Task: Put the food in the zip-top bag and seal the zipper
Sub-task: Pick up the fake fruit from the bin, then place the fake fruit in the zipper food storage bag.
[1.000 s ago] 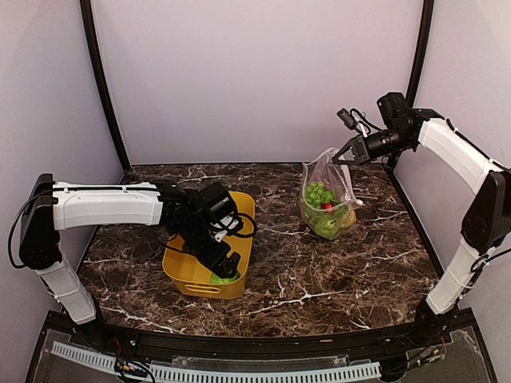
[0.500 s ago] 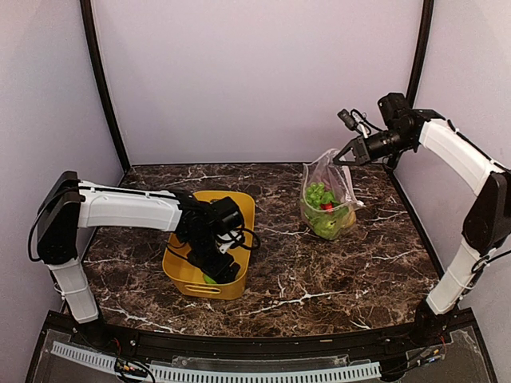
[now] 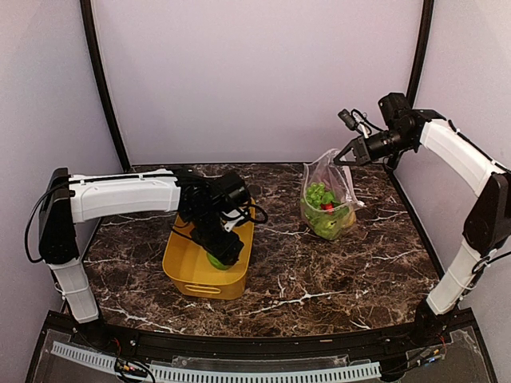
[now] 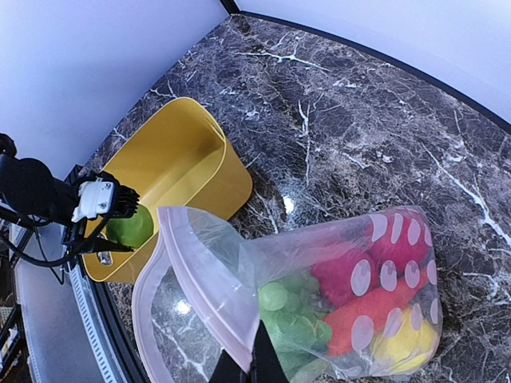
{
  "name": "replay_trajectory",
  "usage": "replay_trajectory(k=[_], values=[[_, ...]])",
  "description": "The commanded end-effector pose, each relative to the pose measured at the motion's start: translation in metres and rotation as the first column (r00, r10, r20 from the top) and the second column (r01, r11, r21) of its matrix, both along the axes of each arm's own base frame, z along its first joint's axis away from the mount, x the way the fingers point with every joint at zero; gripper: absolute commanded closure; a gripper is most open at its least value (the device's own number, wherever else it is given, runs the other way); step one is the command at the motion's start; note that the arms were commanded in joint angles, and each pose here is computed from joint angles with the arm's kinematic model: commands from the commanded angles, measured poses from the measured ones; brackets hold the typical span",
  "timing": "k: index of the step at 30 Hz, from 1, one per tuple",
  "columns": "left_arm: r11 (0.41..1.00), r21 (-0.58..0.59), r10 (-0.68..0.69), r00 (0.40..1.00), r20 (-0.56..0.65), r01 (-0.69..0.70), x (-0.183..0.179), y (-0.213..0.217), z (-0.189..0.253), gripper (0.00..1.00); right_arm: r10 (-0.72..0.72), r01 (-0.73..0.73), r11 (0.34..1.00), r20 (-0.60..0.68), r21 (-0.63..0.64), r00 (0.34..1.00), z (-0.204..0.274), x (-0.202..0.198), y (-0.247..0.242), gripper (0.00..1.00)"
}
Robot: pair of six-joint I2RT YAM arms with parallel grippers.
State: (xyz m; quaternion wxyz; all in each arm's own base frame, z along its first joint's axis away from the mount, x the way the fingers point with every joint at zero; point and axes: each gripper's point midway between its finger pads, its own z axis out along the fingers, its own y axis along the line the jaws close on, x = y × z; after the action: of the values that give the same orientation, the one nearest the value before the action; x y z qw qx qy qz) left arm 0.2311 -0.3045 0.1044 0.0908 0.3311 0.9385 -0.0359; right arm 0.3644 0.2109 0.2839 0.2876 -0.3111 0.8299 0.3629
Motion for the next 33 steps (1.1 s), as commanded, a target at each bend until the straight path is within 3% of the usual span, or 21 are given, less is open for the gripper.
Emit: replay_trajectory(k=[1, 5, 9, 12, 13, 14, 15, 19, 21, 27, 33], values=[[0.999, 0.019, -0.041, 0.996, 0.076, 0.04, 0.012, 0.0, 0.032, 0.43, 0.004, -0.003, 1.0, 0.059, -0.013, 0.998, 0.012, -0.004, -0.001, 1.0], [0.995, -0.078, -0.041, 0.981, 0.188, 0.057, 0.035, -0.025, 0.077, 0.49, 0.012, -0.011, 1.0, 0.065, -0.023, 0.998, 0.014, -0.008, 0.0, 1.0], [0.951, -0.295, 0.012, 0.94, 0.341, 0.094, 0.057, -0.061, 0.152, 0.52, 0.041, -0.041, 0.999, 0.076, -0.005, 0.996, 0.03, -0.015, 0.006, 1.0], [0.845, -0.506, 0.075, 0.898, 0.434, 0.174, 0.064, -0.093, 0.21, 0.53, 0.062, -0.064, 0.998, 0.112, 0.015, 0.992, 0.048, -0.019, 0.013, 1.0], [0.773, -0.594, 0.096, 0.883, 0.459, 0.225, 0.061, -0.104, 0.239, 0.53, 0.055, -0.056, 0.998, 0.121, 0.008, 0.991, 0.047, -0.017, 0.013, 1.0], [0.744, -0.622, 0.094, 0.882, 0.462, 0.246, 0.057, -0.11, 0.243, 0.54, 0.036, -0.035, 0.999, 0.119, -0.012, 0.992, 0.043, -0.013, 0.012, 1.0], [0.661, -0.688, 0.112, 0.867, 0.485, 0.3, 0.053, -0.119, 0.27, 0.54, 0.027, -0.024, 0.999, 0.104, -0.029, 0.994, 0.036, -0.009, 0.011, 1.0], [0.495, -0.771, 0.101, 0.855, 0.509, 0.401, 0.036, -0.145, 0.298, 0.56, 0.066, -0.066, 0.998, 0.068, 0.005, 0.996, 0.033, -0.011, 0.019, 1.0], [0.448, -0.782, 0.079, 0.852, 0.517, 0.433, 0.03, -0.16, 0.304, 0.57, 0.068, -0.068, 0.998, 0.081, 0.005, 0.994, 0.036, -0.011, 0.022, 1.0], [0.407, -0.766, 0.02, 0.833, 0.553, 0.498, 0.017, -0.204, 0.302, 0.57, 0.071, -0.072, 0.997, 0.087, 0.01, 0.994, 0.043, -0.013, 0.024, 1.0], [0.446, -0.757, 0.067, 0.826, 0.56, 0.477, 0.033, -0.237, 0.279, 0.57, 0.055, -0.057, 0.998, 0.105, 0.009, 0.993, 0.05, -0.014, 0.023, 1.0]])
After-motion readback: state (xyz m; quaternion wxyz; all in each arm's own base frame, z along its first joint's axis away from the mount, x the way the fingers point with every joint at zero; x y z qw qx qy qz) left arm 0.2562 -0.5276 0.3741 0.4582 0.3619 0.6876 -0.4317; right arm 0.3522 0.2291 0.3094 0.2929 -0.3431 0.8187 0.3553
